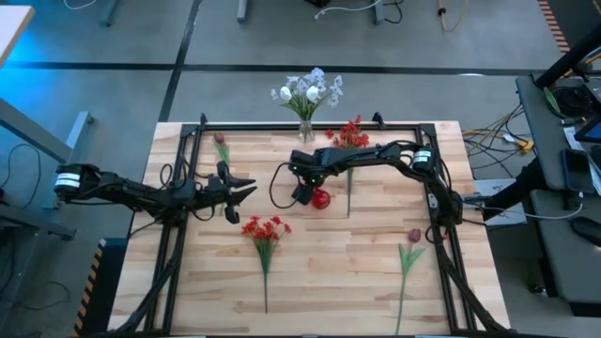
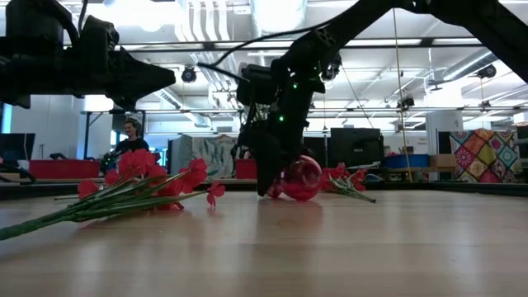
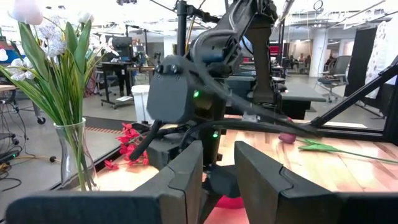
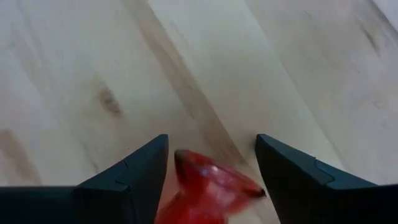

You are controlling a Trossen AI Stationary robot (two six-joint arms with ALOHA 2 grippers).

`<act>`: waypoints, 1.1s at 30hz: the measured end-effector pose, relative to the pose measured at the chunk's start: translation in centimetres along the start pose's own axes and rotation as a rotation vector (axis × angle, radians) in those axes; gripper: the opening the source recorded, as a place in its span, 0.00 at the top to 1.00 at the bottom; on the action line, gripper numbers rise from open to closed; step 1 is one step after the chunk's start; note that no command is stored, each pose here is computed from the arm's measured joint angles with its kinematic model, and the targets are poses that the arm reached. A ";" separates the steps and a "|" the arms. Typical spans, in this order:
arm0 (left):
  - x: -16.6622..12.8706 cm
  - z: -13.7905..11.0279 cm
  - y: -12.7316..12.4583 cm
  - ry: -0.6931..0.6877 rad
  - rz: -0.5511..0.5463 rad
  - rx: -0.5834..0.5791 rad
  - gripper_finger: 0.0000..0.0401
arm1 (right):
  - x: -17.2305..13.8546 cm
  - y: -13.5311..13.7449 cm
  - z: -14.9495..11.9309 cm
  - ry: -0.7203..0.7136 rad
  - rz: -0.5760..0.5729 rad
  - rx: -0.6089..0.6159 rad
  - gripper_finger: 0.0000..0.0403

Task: Sort flowers into vase by color
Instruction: Adjust the red flower vase

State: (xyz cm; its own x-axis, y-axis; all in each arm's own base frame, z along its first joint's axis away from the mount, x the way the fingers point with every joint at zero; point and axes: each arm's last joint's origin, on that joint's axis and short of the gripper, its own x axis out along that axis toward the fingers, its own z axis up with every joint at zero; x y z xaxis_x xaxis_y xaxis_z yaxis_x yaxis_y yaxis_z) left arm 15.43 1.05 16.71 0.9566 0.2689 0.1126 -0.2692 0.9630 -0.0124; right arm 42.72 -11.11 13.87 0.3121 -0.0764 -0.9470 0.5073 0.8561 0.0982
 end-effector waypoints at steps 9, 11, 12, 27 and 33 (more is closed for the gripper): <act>0.0 0.0 0.0 0.000 0.000 0.000 0.81 | 0.3 0.0 0.2 -0.013 0.011 -0.044 0.64; 0.0 0.0 0.0 0.001 0.000 0.000 0.81 | 0.1 0.1 0.3 -0.031 0.015 -0.058 0.69; 0.0 0.0 0.0 0.001 0.000 0.000 0.81 | 0.1 0.1 0.3 -0.031 0.015 -0.062 0.71; 0.0 0.0 0.0 0.004 0.000 0.001 0.81 | -2.1 0.4 1.0 -0.114 0.020 -0.151 0.97; 0.0 -0.1 0.0 0.008 -0.001 -0.001 0.81 | -6.7 0.1 0.8 -0.131 -0.002 -0.182 0.89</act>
State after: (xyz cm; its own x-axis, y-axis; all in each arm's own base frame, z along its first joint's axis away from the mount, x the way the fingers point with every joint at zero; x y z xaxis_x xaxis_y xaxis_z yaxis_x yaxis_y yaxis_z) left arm 15.44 1.05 16.63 0.9576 0.2685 0.1047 -0.2685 0.9632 -0.0137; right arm 41.30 -10.95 20.44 0.4190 -0.1340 -0.8981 0.3583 0.9332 0.0279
